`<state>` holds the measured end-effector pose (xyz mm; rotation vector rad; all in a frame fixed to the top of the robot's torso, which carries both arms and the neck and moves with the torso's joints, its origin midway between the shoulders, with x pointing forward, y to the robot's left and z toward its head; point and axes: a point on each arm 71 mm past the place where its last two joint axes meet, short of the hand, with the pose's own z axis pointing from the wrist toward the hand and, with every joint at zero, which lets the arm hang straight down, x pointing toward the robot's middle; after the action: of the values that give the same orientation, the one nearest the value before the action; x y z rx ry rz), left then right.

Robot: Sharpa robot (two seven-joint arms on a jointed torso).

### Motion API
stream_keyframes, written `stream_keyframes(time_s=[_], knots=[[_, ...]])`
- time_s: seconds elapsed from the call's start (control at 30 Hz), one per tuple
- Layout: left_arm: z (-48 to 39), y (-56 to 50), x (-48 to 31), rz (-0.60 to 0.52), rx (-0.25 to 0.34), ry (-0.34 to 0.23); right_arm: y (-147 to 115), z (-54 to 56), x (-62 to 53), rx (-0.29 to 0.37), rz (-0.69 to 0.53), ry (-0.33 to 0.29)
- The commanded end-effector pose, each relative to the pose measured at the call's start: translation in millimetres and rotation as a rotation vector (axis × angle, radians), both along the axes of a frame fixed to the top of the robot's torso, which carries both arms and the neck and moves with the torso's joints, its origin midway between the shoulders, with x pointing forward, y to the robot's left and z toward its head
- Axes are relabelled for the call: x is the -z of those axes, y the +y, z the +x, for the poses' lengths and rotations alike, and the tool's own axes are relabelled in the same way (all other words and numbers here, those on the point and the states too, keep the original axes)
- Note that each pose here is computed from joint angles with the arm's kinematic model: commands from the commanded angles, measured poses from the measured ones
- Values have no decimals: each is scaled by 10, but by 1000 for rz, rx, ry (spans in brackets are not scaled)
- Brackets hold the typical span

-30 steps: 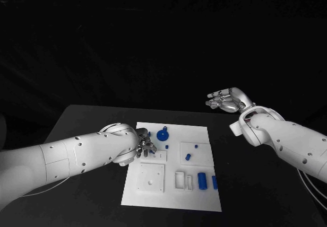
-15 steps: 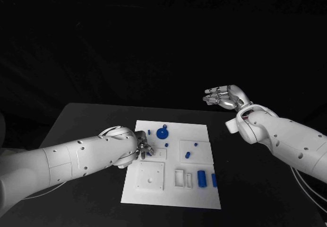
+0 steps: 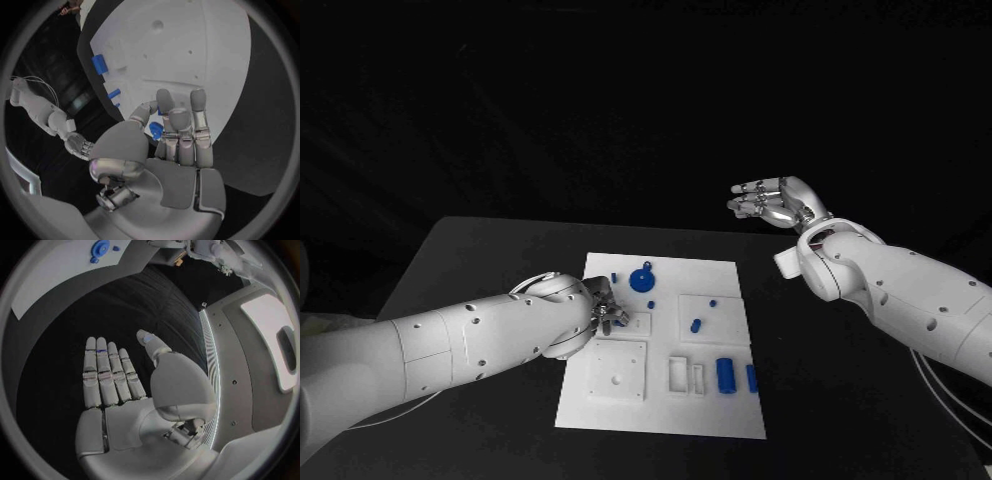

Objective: Assemble the parts on the task board

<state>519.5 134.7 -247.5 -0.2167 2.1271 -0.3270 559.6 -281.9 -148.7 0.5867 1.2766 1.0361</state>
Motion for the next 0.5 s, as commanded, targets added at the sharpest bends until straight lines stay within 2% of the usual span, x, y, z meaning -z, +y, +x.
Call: stream_keyframes(time_s=[0.03,0.27,0.5], knots=[[-6,-31,-33,-37,-13,-60,20,1,-2,-21,8,-4],[-18,-35,-43,-52,-24,-88,25,6,7,-23,9,0],[-31,-28,-12,-45,-25,-79,23,11,18,-23,8,7]])
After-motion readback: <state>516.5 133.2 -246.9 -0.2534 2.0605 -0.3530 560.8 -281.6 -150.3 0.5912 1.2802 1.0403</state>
